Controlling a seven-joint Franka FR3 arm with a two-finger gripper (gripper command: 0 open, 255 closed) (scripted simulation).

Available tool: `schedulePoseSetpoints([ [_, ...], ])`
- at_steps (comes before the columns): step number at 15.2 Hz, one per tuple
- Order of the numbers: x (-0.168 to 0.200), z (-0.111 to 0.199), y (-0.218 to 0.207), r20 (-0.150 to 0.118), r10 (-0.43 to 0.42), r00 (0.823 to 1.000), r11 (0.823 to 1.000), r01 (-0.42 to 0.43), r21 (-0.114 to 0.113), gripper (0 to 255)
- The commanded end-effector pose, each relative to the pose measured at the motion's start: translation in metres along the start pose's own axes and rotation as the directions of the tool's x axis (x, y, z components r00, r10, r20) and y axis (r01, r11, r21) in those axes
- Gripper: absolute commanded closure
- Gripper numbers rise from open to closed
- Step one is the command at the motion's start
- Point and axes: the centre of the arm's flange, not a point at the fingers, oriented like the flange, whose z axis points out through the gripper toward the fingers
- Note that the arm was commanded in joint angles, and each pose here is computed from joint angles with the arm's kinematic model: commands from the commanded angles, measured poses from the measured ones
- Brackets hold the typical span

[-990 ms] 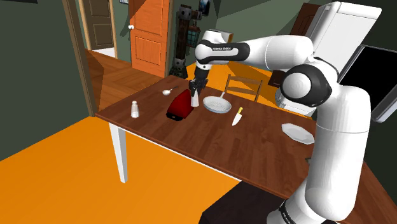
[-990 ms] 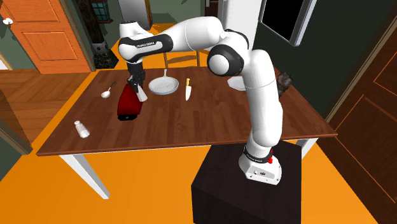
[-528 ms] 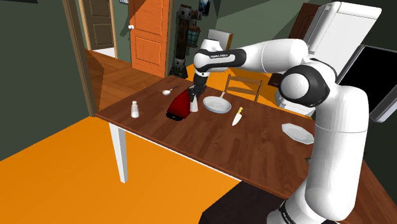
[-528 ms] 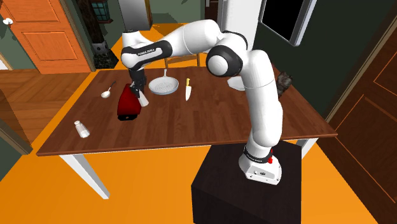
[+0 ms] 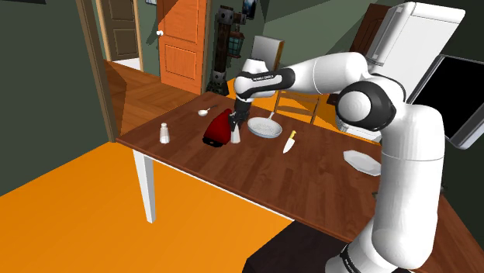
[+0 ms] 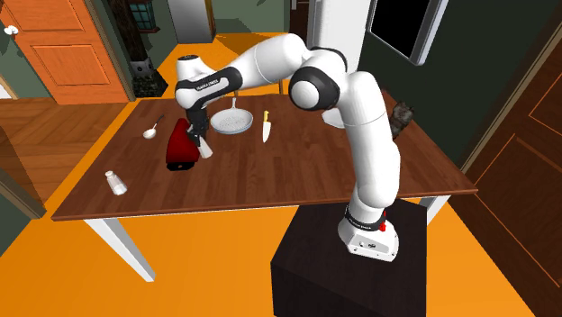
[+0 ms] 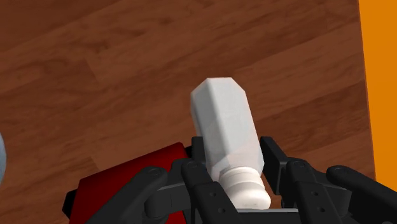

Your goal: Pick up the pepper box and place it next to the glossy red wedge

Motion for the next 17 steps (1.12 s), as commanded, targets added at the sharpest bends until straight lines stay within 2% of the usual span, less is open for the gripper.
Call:
schedulePoseSetpoints([
  [1, -0.001, 0.012, 0.000, -0.001, 0.000, 1.000, 1.000, 0.000, 0.000, 255],
  [15, -0.007, 0.088, 0.003, -0.001, 0.000, 1.000, 1.000, 0.000, 0.000, 255],
  [17, -0.007, 0.088, 0.003, -0.001, 0.000, 1.000, 1.000, 0.000, 0.000, 255],
])
